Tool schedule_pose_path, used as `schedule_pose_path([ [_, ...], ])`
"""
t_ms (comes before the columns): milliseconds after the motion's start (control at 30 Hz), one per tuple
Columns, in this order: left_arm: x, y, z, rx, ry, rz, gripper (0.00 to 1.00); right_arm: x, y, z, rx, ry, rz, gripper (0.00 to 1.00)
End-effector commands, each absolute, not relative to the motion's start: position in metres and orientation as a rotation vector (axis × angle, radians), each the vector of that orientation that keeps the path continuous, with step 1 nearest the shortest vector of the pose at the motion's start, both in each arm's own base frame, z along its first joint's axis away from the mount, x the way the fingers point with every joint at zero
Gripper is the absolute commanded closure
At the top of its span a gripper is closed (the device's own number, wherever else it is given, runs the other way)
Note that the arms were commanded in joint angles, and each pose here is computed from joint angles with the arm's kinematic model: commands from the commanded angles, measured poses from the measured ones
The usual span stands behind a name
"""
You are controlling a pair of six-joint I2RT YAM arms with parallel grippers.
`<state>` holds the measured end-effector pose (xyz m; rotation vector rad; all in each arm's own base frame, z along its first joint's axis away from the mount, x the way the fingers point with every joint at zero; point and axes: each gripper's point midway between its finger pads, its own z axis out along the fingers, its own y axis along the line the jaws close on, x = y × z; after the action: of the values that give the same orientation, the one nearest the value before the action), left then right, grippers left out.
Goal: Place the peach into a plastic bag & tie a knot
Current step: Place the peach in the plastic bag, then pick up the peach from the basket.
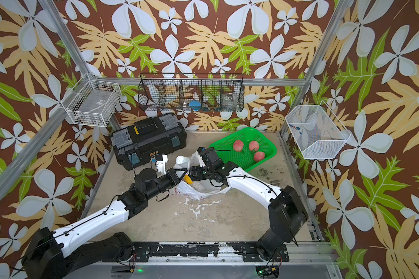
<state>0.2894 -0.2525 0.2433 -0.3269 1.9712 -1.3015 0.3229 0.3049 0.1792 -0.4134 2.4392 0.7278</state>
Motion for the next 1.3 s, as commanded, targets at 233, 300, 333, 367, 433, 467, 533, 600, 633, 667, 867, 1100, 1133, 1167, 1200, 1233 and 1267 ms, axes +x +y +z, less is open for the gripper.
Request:
schedule_pose_path([
  [233, 0.301, -0.244, 0.236, -0.317, 1.994, -1.167, 1.00, 0.387, 0.155, 0.229, 0.032, 2.326, 0.501, 0.22],
  [300, 0.301, -0.247, 0.237, -0.293, 1.996, -1.177, 1.00, 0.415, 0.120, 0.217, 0.158, 2.309, 0.347, 0.19],
  [333, 0.300, -0.249, 0.238, -0.278, 2.000, -1.184, 1.00, 0.430, 0.108, 0.209, 0.206, 2.310, 0.294, 0.16],
  [367, 0.300, -0.251, 0.239, -0.266, 2.004, -1.186, 1.00, 0.443, 0.098, 0.204, 0.243, 2.307, 0.244, 0.13],
  [433, 0.300, -0.255, 0.240, -0.228, 2.015, -1.182, 1.00, 0.473, 0.081, 0.189, 0.295, 2.317, 0.116, 0.06],
  [467, 0.299, -0.256, 0.241, -0.212, 2.019, -1.178, 1.00, 0.484, 0.073, 0.184, 0.321, 2.324, 0.071, 0.05],
  [533, 0.299, -0.257, 0.242, -0.179, 2.030, -1.163, 1.00, 0.510, 0.055, 0.174, 0.377, 2.313, -0.008, 0.05],
  [600, 0.298, -0.258, 0.241, -0.157, 2.038, -1.156, 1.00, 0.532, 0.046, 0.159, 0.403, 2.319, -0.018, 0.05],
  [633, 0.297, -0.258, 0.242, -0.147, 2.038, -1.158, 1.00, 0.541, 0.043, 0.149, 0.407, 2.337, -0.024, 0.05],
  [667, 0.296, -0.259, 0.242, -0.139, 2.039, -1.161, 1.00, 0.549, 0.041, 0.141, 0.410, 2.351, -0.042, 0.05],
  [867, 0.296, -0.259, 0.239, -0.112, 2.050, -1.156, 1.00, 0.581, 0.046, 0.099, 0.393, 2.397, 0.002, 0.11],
  [1100, 0.295, -0.259, 0.238, -0.095, 2.058, -1.150, 1.00, 0.598, 0.046, 0.059, 0.408, 2.449, 0.041, 0.20],
  [1133, 0.294, -0.259, 0.238, -0.094, 2.060, -1.149, 1.00, 0.600, 0.045, 0.057, 0.410, 2.451, 0.039, 0.22],
  [1167, 0.294, -0.259, 0.238, -0.092, 2.062, -1.148, 1.00, 0.601, 0.045, 0.055, 0.409, 2.456, 0.037, 0.25],
  [1200, 0.294, -0.259, 0.239, -0.090, 2.059, -1.147, 1.00, 0.602, 0.045, 0.056, 0.407, 2.456, 0.039, 0.29],
  [1233, 0.294, -0.259, 0.240, -0.090, 2.057, -1.145, 1.00, 0.602, 0.046, 0.057, 0.405, 2.454, 0.043, 0.33],
  [1267, 0.294, -0.258, 0.240, -0.091, 2.057, -1.144, 1.00, 0.601, 0.047, 0.060, 0.403, 2.451, 0.052, 0.38],
])
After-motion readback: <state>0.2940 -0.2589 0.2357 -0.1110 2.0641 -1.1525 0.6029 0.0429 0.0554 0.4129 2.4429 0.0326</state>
